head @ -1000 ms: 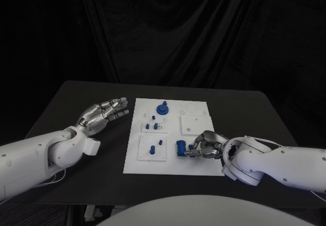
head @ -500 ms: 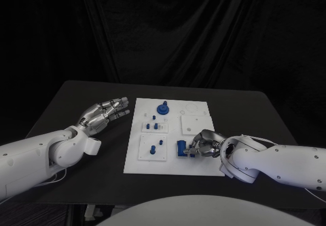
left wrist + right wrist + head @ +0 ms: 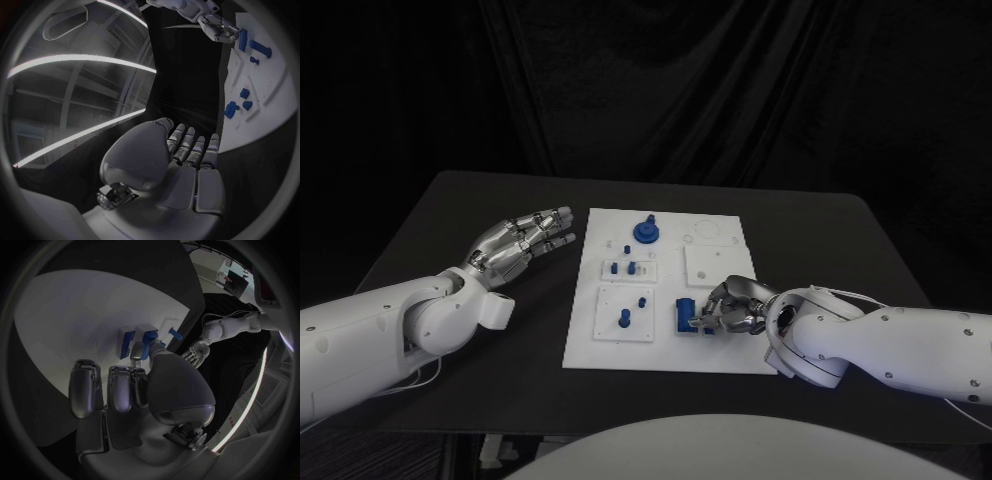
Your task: Assemble the parts on the task board
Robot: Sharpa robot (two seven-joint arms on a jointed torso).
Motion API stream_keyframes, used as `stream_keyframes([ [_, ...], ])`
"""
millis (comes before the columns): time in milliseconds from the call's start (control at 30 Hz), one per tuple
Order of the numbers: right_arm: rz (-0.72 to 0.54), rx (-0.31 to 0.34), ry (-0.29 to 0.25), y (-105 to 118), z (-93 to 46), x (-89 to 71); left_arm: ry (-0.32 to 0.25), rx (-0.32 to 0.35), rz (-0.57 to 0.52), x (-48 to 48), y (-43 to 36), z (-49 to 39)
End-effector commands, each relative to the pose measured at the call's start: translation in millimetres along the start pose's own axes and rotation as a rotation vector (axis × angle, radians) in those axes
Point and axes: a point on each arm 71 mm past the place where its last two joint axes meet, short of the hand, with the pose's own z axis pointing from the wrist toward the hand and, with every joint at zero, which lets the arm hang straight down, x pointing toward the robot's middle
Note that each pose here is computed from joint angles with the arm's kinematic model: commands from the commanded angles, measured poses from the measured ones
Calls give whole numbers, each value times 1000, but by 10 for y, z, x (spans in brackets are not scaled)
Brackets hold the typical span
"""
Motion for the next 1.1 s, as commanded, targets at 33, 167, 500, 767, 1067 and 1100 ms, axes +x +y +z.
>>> stream_keyframes([
  [33, -3, -13, 2, -2, -15, -10, 11, 15, -11, 22, -4, 1],
  [167, 9, -42, -46, -20, -42, -78, -1, 26, -4, 16, -19, -19],
  [500, 113, -350, -299, 177, -123, -653, -38, 98, 14, 44, -149, -64],
  [767, 266, -542, -383, 286, -78, -1017, -46, 180, 10, 122, -344, 29],
  [1067, 478, -625, -309, 302, 142, -1106, -30, 229, 2, 265, -419, 138],
  [1100, 491, -631, -299, 302, 158, -1105, -26, 233, 1, 281, -418, 156],
])
